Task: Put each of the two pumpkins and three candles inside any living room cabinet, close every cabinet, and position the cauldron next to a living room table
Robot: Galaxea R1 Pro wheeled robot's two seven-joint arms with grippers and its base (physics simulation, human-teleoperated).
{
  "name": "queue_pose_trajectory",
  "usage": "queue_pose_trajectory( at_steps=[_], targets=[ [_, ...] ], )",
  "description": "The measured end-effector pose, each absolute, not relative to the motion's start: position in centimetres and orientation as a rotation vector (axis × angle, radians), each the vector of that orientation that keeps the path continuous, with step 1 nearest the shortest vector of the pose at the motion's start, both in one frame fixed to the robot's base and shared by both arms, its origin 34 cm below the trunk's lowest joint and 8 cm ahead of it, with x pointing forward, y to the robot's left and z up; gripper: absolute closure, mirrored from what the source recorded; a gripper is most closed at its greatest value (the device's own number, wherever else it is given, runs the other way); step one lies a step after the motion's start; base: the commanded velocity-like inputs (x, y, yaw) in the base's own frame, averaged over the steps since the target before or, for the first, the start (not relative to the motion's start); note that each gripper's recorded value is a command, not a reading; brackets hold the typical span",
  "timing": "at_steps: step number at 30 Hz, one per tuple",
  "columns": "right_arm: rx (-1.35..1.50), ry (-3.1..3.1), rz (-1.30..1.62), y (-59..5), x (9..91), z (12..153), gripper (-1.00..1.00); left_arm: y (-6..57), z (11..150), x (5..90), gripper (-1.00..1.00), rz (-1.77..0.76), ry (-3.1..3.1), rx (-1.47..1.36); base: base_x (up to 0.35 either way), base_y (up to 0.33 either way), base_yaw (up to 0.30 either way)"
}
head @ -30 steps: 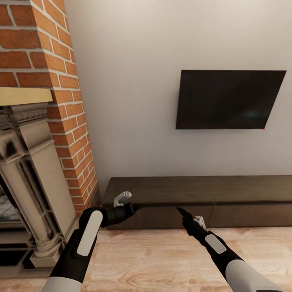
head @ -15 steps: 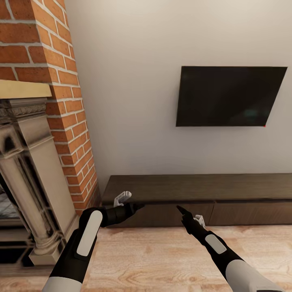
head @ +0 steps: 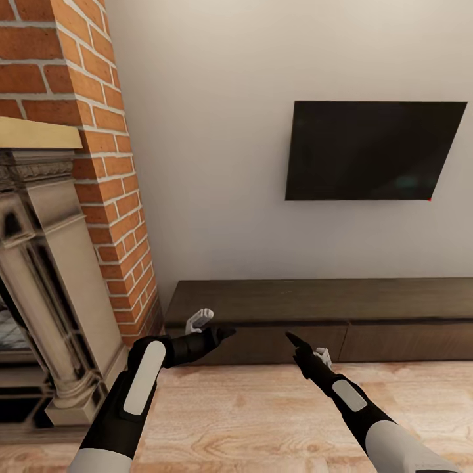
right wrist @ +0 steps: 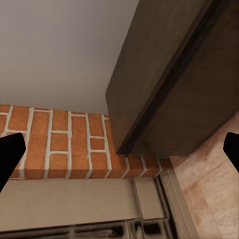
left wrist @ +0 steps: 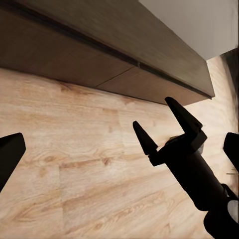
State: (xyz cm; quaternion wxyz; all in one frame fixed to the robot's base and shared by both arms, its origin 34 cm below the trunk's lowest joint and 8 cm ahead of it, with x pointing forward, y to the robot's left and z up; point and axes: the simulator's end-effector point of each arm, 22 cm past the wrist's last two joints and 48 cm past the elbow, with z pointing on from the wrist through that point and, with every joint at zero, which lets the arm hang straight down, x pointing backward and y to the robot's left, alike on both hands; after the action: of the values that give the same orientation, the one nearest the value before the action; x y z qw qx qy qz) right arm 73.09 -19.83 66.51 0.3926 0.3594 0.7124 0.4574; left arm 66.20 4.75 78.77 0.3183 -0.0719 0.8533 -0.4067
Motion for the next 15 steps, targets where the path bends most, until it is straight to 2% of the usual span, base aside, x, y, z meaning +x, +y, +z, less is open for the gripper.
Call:
queue_pose_trajectory(
  at_steps=[15],
  targets=[
    [0.922,1.817,1.154,-19.9,72.6,63.3,-1.00,4.7,75.8,65.7,-1.00,-1.077,2.242,-0.189,0.000,0.000,0.000]
  ],
)
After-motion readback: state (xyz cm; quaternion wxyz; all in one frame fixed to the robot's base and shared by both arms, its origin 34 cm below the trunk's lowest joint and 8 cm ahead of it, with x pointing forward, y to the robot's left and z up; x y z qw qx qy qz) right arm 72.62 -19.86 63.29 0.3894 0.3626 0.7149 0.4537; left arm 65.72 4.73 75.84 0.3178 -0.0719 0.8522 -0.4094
